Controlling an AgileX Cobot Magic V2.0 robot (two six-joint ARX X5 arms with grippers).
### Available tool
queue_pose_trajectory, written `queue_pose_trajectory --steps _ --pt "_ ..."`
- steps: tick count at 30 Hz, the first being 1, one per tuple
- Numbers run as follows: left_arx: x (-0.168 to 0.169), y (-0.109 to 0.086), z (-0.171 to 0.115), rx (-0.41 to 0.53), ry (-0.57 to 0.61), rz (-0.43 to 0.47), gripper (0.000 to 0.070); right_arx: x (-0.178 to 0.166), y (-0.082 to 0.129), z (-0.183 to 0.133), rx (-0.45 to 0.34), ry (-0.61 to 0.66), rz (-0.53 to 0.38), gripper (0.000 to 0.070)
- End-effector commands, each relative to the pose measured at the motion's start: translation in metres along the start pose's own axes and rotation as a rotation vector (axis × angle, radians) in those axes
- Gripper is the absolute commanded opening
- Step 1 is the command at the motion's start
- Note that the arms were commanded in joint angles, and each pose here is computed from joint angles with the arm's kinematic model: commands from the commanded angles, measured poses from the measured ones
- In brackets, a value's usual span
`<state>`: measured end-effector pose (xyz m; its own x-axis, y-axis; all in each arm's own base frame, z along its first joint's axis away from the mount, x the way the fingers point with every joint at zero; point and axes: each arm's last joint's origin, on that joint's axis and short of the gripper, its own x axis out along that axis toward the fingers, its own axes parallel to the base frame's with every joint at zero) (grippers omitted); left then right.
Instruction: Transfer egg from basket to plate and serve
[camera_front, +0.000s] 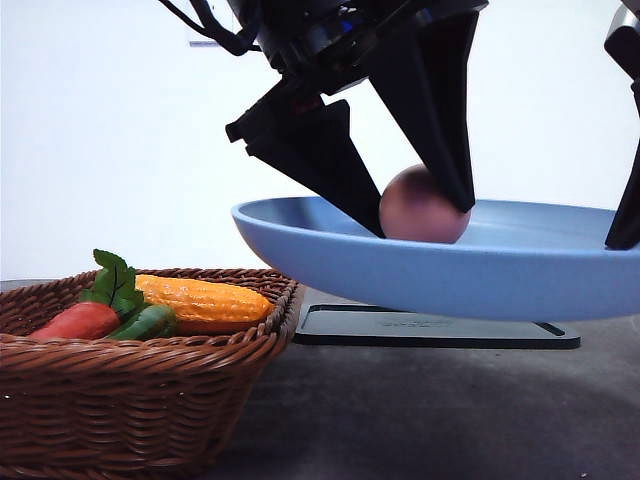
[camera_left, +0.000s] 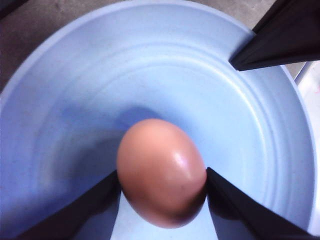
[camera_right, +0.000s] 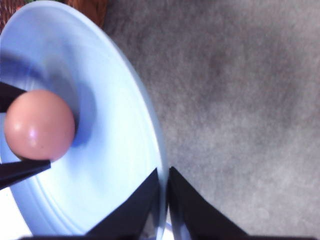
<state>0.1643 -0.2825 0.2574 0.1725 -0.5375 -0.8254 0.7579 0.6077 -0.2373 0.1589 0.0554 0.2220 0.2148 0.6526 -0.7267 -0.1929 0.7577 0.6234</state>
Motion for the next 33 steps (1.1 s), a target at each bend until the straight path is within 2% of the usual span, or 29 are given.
queue_pose_trajectory --steps 1,4,11,15,18,23,26,33 --pt "0.002 -0.005 0.002 0.030 0.003 -0.007 0.0333 -0.002 0.004 0.004 -0.002 -0.005 0.021 0.0000" --pt "0.002 -0.005 0.001 0.029 0.011 -0.005 0.0362 -0.002 0.004 0.004 -0.001 -0.004 0.020 0.0000" --pt "-0.012 -0.004 0.004 0.025 -0.035 -0.008 0.0370 -0.002 0.005 0.006 -0.002 0.014 0.014 0.0000" --pt "-0.025 0.000 0.004 0.014 -0.056 0.020 0.0464 -0.001 0.005 0.011 -0.008 0.045 0.004 0.0000" --pt "-0.039 0.003 0.002 0.008 -0.063 0.036 0.0475 0.000 0.005 0.020 -0.012 0.050 -0.002 0.0000" --pt "-0.072 0.007 -0.002 0.001 -0.135 0.069 0.0475 0.001 0.003 0.045 -0.017 0.050 -0.029 0.0000" --pt "-0.096 0.007 -0.006 -0.005 -0.199 0.066 0.0475 0.002 -0.003 0.065 -0.006 0.051 -0.067 0.0000" --pt "-0.148 0.004 -0.023 -0.001 -0.331 0.070 0.0475 0.006 -0.020 0.118 0.038 0.047 -0.089 0.0000"
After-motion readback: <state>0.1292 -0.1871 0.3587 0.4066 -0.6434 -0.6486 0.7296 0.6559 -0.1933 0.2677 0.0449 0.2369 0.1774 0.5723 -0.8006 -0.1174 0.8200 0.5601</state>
